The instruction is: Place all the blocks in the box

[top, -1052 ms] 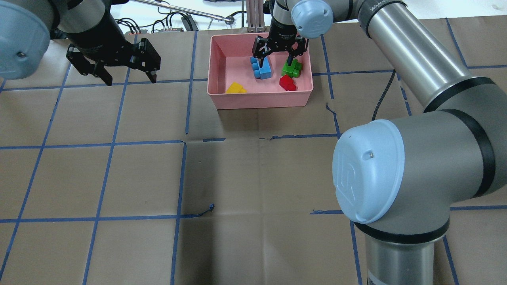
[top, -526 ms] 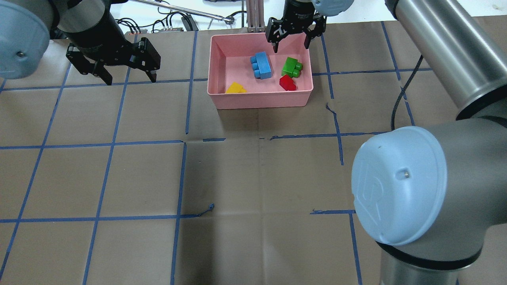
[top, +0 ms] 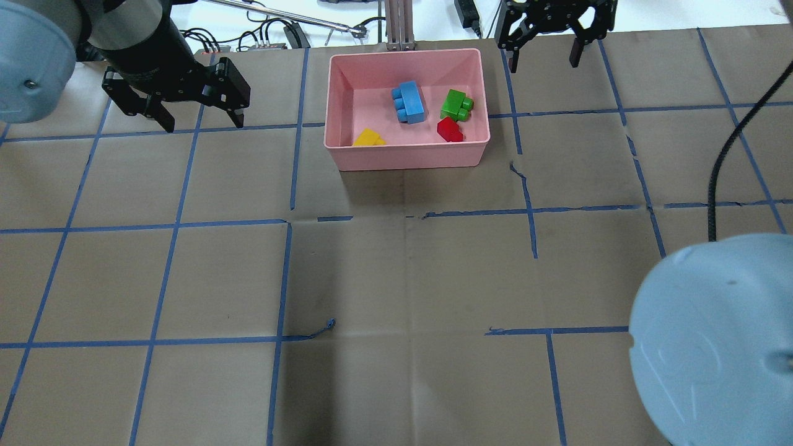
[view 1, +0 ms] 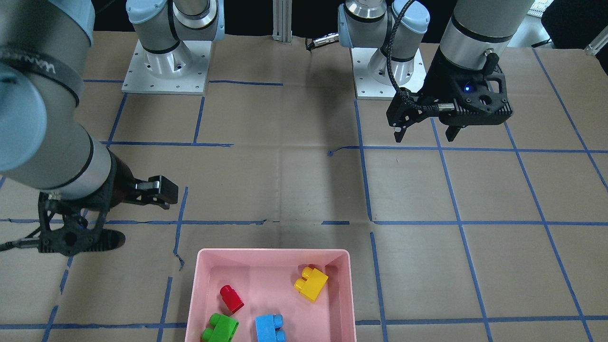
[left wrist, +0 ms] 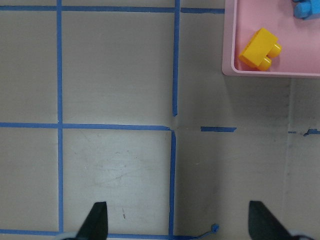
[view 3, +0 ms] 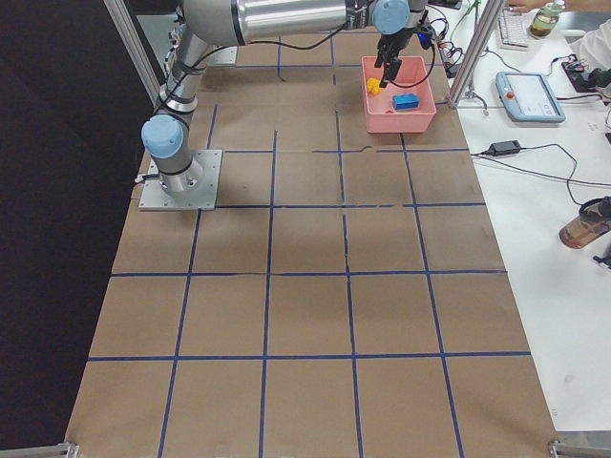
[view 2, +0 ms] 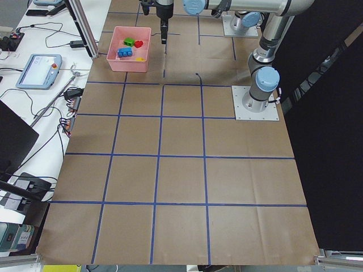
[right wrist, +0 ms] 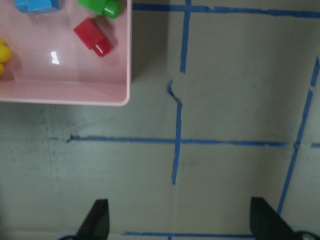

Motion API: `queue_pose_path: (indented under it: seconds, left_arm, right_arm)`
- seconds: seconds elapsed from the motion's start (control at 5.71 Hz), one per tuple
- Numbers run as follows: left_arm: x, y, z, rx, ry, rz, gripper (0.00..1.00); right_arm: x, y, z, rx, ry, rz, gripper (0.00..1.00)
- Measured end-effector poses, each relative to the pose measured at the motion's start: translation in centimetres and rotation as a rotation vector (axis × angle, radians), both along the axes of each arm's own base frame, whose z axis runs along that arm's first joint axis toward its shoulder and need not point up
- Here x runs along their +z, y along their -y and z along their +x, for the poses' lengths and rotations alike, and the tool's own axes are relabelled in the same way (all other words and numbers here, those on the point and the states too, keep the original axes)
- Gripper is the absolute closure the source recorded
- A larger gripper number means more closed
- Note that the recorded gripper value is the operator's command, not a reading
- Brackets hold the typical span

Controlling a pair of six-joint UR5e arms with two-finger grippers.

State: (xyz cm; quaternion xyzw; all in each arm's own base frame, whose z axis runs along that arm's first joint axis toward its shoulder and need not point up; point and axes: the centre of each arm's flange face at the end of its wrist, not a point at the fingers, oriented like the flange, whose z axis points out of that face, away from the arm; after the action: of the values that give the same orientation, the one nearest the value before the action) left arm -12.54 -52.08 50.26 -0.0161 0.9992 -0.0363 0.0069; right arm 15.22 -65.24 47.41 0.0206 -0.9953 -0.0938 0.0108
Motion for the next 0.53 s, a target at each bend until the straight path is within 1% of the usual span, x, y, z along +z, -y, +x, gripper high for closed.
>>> queue_pose_path:
  seconds: [0.18, 0.35, 0.53]
  left_arm:
    - [-0.3, 0.3, 0.1, 0.002, 0.0, 0.005, 0.01]
    - [-0.4, 0.5, 0.1, 0.003, 0.0, 0.006, 0.01]
    - [-0.3, 0.3, 0.1, 0.004, -0.001, 0.002, 0.01]
  right_arm:
    - [1.8, -4.1, -0.6, -0.009, -0.01, 0.01, 0.01]
    - [2.4, -8.2, -0.8, -0.027, -0.013, -0.002, 0.01]
    - [2.4, -11.2, -0.7, -0.052, -0.015, -0.041, 0.0]
